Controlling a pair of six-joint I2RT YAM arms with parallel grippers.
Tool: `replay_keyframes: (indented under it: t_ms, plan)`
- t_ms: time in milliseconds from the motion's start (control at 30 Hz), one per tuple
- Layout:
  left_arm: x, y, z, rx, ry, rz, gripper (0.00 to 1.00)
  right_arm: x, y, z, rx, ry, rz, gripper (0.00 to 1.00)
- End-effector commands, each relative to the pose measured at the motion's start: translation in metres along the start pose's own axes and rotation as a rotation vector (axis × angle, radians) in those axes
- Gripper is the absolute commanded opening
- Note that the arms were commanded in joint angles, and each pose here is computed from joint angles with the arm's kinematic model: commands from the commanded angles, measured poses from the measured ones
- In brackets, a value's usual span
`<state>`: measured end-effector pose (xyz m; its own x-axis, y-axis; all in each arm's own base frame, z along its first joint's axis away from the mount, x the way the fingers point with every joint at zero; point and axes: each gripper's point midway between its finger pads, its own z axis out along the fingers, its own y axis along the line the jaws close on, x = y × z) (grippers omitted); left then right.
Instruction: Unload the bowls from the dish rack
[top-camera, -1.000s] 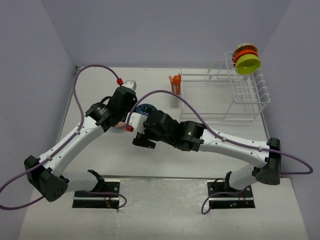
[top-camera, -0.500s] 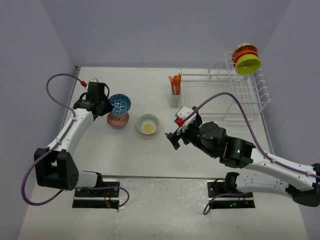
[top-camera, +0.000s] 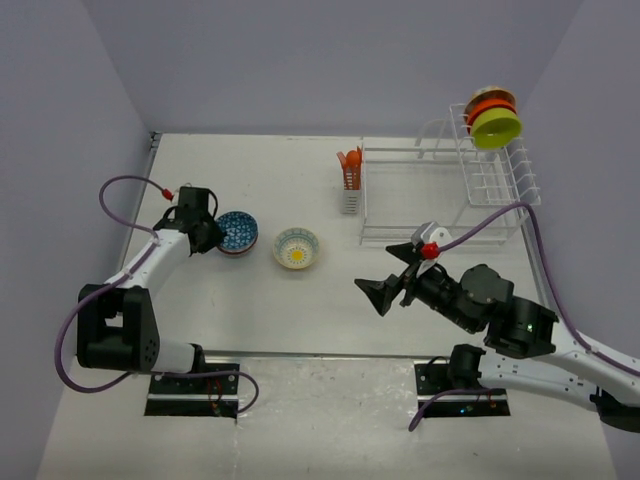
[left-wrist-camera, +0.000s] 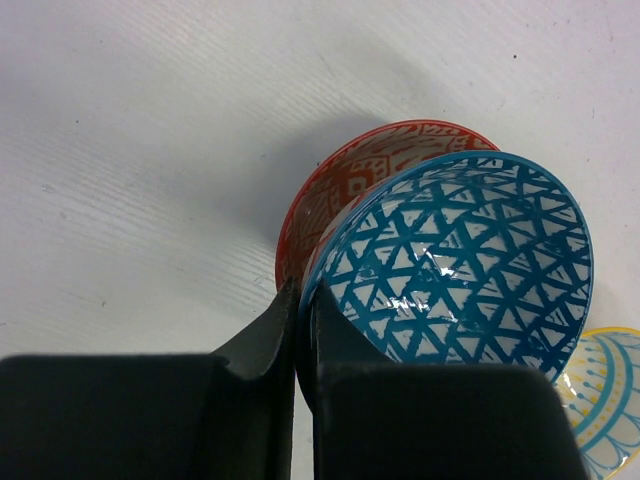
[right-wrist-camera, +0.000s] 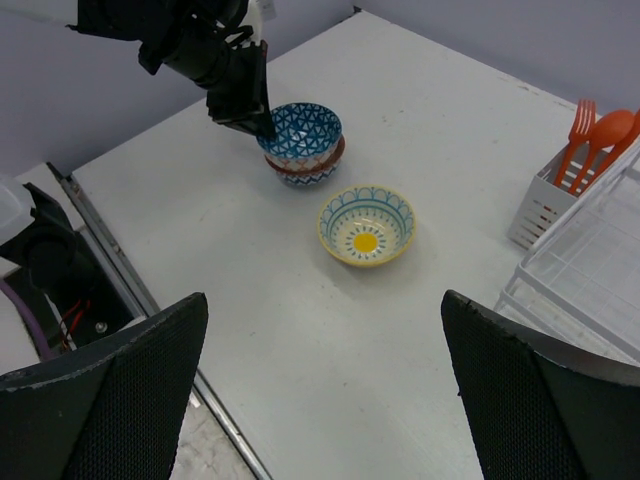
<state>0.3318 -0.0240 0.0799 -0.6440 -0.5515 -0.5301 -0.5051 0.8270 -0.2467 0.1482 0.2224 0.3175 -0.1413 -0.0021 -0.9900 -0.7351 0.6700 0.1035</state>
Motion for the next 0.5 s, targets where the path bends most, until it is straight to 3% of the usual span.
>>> replay_keyframes:
  t_ms: [0,467]
  plan:
    - [-0.0278,-0.0119,0.0003,0.057,-0.11,-0.061,0.0,0.0093,0.0068,0.001,-0.031,0.029,0.024,0.99]
    - [-0.026,-0.0139,0.0074,0.094,-0.116,-0.074,0.2,0.0147,0.0144,0.0031,-0.069,0.038,0.037,0.99]
